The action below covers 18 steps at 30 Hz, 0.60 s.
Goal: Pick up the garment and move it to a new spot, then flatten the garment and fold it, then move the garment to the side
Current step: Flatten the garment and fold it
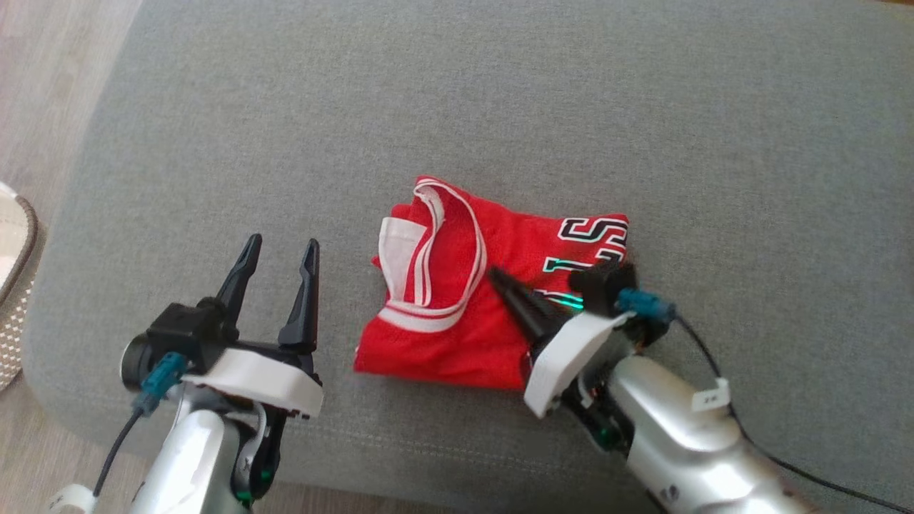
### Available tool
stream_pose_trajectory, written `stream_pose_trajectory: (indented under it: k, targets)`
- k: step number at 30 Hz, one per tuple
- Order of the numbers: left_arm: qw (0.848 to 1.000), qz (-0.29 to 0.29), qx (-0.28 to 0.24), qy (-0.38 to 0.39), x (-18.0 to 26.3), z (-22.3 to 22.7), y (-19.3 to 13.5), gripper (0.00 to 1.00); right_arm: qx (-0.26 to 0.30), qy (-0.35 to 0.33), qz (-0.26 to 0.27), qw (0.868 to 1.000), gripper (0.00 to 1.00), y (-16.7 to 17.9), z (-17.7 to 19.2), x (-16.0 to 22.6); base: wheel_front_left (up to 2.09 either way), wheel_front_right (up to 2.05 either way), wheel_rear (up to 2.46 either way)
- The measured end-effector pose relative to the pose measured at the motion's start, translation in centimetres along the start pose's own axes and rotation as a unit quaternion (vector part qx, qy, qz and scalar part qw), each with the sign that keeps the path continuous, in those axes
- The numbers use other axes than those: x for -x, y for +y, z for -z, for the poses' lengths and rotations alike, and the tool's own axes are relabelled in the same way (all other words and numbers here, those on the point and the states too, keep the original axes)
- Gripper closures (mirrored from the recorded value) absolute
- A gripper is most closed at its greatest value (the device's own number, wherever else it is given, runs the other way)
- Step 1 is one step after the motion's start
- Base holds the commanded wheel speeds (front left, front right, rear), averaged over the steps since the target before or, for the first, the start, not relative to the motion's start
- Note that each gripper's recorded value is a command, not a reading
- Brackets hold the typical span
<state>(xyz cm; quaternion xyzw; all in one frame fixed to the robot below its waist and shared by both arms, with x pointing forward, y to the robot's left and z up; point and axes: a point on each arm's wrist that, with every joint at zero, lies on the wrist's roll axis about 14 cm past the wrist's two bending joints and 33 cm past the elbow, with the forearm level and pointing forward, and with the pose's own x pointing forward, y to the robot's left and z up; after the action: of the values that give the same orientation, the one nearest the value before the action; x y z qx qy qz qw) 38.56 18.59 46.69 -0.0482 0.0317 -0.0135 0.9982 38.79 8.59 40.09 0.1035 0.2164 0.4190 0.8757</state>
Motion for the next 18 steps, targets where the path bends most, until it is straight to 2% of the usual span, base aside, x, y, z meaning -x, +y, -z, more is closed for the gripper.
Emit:
stream_pose_trajectory:
  k: [8,9,10,11,13,18]
  targets:
    - [1.0,0.009,0.001,-0.014,-0.2,-0.9,-0.6,0.0,-0.015,-0.077,0.076,0.994,1.0,-4.4,-3.9,1.6,0.0,0.0,0.0]
    - [1.0,0.01,0.001,-0.017,-0.2,-1.1,-0.6,0.0,-0.014,-0.091,0.088,0.992,0.89,-5.1,-4.6,2.1,0.0,0.0,0.0]
    - [1.0,0.01,0.0,-0.019,-0.2,-1.2,-0.7,0.0,-0.012,-0.105,0.102,0.989,0.54,-5.8,-5.4,2.6,0.0,0.0,0.0]
    - [1.0,0.012,-0.001,-0.021,-0.2,-1.3,-0.8,0.0,-0.009,-0.122,0.116,0.986,0.0,-6.6,-6.3,3.3,0.0,0.0,0.0]
    - [1.0,0.014,-0.002,-0.023,-0.2,-1.5,-0.9,0.0,-0.008,-0.138,0.13,0.982,0.0,-7.3,-7.0,4.1,0.0,0.0,0.0]
    - [0.999,0.021,-0.006,-0.027,0.2,-1.7,-1.5,0.0,0.016,-0.192,0.211,0.958,0.0,-10.7,-8.7,9.8,0.0,0.0,0.0]
